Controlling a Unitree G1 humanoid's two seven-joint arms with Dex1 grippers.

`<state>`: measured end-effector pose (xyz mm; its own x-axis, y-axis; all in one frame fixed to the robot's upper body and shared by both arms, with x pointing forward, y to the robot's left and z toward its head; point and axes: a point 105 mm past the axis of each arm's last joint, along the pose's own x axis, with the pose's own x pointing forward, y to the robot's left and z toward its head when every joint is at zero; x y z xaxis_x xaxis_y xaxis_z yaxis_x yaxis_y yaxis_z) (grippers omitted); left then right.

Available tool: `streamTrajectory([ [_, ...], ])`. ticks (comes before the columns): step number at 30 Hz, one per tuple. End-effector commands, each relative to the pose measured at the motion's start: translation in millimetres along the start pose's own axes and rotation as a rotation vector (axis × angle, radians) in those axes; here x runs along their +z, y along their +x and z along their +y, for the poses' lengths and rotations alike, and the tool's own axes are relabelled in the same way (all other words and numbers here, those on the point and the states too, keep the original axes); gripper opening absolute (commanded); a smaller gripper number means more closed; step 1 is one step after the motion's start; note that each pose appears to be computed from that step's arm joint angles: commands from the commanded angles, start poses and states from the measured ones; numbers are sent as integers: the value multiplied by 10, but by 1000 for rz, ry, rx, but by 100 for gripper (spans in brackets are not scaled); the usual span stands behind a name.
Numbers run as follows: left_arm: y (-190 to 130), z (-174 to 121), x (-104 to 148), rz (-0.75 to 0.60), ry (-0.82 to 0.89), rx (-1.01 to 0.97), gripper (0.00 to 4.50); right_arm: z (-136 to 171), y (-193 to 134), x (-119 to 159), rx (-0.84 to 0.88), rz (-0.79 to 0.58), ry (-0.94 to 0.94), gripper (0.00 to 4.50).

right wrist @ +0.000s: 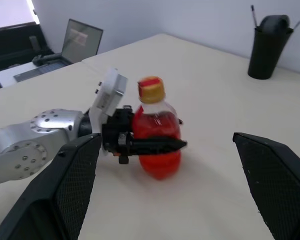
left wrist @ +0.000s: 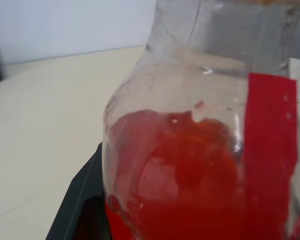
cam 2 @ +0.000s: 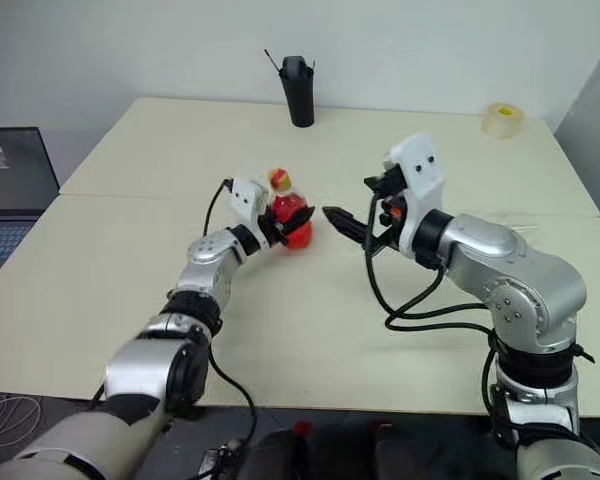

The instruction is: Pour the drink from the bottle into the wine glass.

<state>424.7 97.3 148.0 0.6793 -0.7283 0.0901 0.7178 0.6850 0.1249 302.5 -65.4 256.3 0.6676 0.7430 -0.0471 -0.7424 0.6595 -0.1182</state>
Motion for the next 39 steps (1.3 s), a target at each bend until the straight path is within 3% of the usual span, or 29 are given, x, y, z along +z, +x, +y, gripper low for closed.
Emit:
streamTrajectory([
  [1, -7, -272, 354, -96, 59, -118, 221, 80, -69, 102, -9, 3, -10, 450],
  [11, -146, -916, 375, -57, -22, -248, 220, 146, 9, -47, -65, 88, 86, 450],
  [36, -99, -947, 347, -16, 13, -267, 219, 91, 175, -50, -115, 68, 146, 450],
  [39, -84, -954, 356, -20, 15, -274, 219, 108, 184, -67, -107, 74, 145, 356],
])
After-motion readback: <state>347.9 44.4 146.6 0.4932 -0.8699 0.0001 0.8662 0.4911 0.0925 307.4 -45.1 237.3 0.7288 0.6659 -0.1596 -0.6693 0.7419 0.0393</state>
